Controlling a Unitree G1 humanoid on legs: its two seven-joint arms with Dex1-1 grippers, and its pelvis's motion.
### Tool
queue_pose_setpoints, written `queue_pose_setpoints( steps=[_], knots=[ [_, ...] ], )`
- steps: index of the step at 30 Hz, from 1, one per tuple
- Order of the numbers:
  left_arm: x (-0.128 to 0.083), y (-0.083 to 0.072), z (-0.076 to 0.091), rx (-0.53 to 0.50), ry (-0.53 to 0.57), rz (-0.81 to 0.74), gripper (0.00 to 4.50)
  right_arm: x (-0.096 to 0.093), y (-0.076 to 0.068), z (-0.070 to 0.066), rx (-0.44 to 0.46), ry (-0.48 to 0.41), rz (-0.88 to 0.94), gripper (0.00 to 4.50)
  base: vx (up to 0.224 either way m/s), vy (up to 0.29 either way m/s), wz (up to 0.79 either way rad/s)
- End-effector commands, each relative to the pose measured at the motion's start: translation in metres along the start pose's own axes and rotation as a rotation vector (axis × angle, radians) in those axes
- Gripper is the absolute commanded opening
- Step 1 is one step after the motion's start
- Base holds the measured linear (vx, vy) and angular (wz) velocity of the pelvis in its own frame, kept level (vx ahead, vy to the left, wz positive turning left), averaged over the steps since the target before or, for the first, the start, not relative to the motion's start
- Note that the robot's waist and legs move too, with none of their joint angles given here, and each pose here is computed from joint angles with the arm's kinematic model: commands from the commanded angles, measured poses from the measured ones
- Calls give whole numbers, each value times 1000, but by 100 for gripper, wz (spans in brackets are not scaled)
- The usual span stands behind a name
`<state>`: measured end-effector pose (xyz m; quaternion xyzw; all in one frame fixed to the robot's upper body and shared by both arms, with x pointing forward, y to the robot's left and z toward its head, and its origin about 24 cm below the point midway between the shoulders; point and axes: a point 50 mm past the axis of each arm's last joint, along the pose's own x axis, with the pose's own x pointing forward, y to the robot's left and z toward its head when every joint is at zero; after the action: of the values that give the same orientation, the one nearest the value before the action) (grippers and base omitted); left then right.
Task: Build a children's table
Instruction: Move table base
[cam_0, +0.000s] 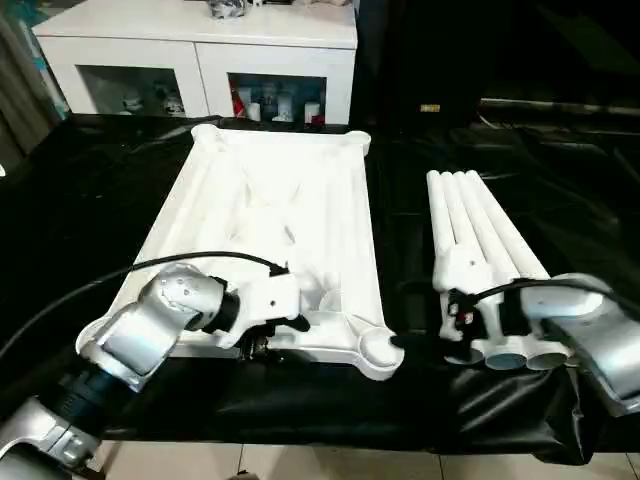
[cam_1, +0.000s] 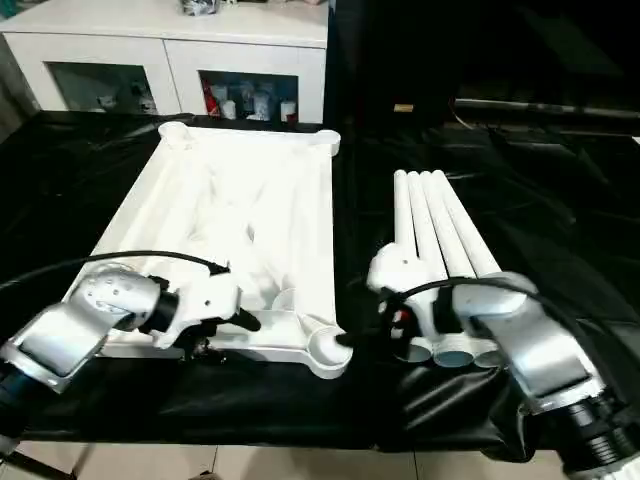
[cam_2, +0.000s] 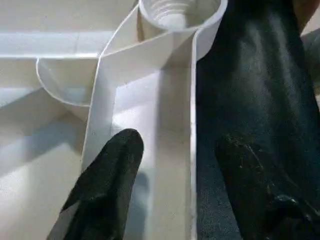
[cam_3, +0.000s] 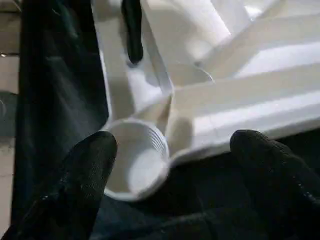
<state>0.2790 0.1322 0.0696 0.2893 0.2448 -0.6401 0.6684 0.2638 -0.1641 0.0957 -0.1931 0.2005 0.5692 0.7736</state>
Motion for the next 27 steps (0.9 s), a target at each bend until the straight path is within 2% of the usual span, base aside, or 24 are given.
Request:
queue_pose_setpoints(
  steps=[1,4,14,15,19,20,23,27],
  knots=[
    [2,3,2,7,34,7,238,1,4,4,-5,-6,26,405,0,0,0],
    [4,3,0,5,53,8,200,1,7,4,-6,3,61,405,0,0,0],
    [5,7,-2,-4,76,38,131,0,8,6,-6,3,85,405,0,0,0],
    [6,6,-1,-5,74,36,109,0,8,6,-7,4,85,405,0,0,0],
    [7,5,-2,-5,72,33,83,1,9,5,-8,11,90,405,0,0,0],
    [7,5,-2,-5,72,33,62,1,9,5,-8,11,90,405,0,0,0],
    [7,7,-3,-11,65,53,52,2,9,6,-10,11,92,405,0,0,0],
    [1,15,-11,-25,78,121,17,3,8,5,-16,11,81,405,0,0,0]
  ],
)
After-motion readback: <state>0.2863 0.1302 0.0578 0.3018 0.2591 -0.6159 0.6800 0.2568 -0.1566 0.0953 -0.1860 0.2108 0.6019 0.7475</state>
